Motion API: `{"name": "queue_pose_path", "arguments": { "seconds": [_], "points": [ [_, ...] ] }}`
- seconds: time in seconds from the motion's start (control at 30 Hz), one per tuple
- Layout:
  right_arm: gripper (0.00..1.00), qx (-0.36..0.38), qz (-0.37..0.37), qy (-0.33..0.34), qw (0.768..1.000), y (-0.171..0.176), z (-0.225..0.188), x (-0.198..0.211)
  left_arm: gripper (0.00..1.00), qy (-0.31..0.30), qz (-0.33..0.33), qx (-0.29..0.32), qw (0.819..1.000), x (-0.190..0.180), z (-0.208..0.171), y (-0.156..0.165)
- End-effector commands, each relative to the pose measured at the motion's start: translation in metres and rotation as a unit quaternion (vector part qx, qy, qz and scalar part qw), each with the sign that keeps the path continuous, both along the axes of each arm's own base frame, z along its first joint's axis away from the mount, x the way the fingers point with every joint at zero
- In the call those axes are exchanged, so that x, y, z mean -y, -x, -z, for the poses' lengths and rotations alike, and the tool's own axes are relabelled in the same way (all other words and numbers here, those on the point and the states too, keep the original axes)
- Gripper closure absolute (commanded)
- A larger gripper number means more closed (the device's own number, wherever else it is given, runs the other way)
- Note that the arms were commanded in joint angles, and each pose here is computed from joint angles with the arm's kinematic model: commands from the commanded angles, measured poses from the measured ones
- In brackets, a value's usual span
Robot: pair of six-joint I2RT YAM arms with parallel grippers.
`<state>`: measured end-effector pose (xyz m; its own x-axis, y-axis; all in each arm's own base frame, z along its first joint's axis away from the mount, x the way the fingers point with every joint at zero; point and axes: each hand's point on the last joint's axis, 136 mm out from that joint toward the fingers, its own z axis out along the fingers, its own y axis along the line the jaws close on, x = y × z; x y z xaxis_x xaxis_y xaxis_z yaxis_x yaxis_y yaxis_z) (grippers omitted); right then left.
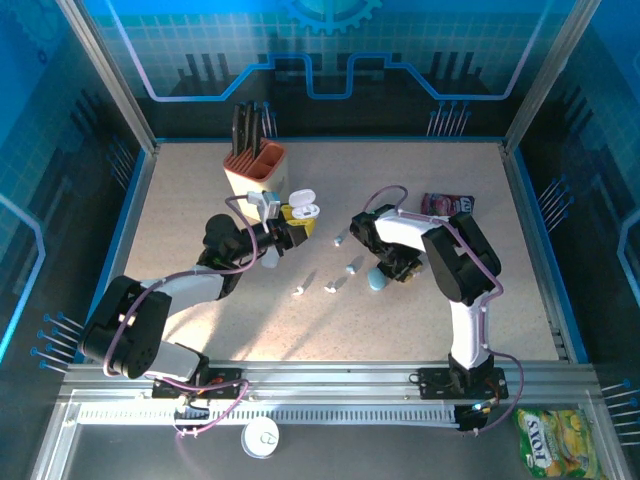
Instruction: Insert wireless bluetooth earbuds into charging case
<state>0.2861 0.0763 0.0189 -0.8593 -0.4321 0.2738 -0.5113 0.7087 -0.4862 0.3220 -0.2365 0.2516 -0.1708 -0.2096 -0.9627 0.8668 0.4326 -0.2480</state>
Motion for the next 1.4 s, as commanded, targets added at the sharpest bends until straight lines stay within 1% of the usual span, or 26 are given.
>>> {"name": "queue_pose_path", "arguments": {
  "seconds": [0.0, 0.2, 0.3, 0.5, 0.6, 0.7, 0.83, 0.97, 1.07, 1.17, 1.3, 1.37],
  "points": [
    [0.76, -0.020, 0.012, 0.018, 1.000, 0.007, 0.010, 0.012, 0.69, 0.002, -0.001, 0.017, 1.000, -0.004, -0.005, 0.003],
    [0.81, -0.013, 0.014, 0.010, 1.000, 0.006, 0.008, 0.011, 0.68, 0.004, 0.001, 0.018, 1.000, -0.004, -0.007, 0.004],
    [0.81, 0.000, 0.020, -0.017, 1.000, 0.005, -0.002, 0.004, 0.68, 0.003, 0.001, 0.019, 1.000, -0.004, -0.007, 0.003],
    [0.80, 0.031, 0.069, -0.140, 0.987, 0.001, -0.029, -0.029, 0.68, -0.009, 0.001, 0.026, 1.000, -0.002, -0.006, -0.001],
    [0.80, 0.051, 0.088, -0.200, 0.974, -0.001, -0.052, -0.046, 0.69, -0.011, 0.007, 0.027, 1.000, 0.001, -0.008, -0.003],
    [0.80, 0.064, 0.101, -0.267, 0.956, 0.001, -0.077, -0.064, 0.68, -0.014, 0.023, 0.033, 0.999, 0.006, -0.010, -0.002],
    [0.81, 0.082, 0.135, -0.371, 0.915, 0.003, -0.120, -0.083, 0.67, -0.024, 0.035, 0.042, 0.998, 0.013, -0.012, -0.003],
    [0.81, 0.097, 0.155, -0.453, 0.873, 0.005, -0.162, -0.098, 0.67, -0.027, 0.029, 0.051, 0.998, 0.017, -0.014, -0.007],
    [0.81, 0.102, 0.164, -0.511, 0.838, 0.006, -0.190, -0.111, 0.68, -0.030, 0.037, 0.058, 0.997, 0.024, -0.016, -0.008],
    [0.81, 0.103, 0.170, -0.572, 0.796, 0.007, -0.218, -0.127, 0.69, -0.033, 0.048, 0.067, 0.996, 0.035, -0.020, -0.009],
    [0.82, 0.100, 0.180, -0.652, 0.729, 0.009, -0.256, -0.149, 0.69, -0.031, 0.051, 0.082, 0.995, 0.046, -0.025, -0.014],
    [0.82, 0.094, 0.178, -0.682, 0.703, 0.010, -0.271, -0.158, 0.69, -0.031, 0.051, 0.086, 0.994, 0.050, -0.027, -0.016]
  ]
}}
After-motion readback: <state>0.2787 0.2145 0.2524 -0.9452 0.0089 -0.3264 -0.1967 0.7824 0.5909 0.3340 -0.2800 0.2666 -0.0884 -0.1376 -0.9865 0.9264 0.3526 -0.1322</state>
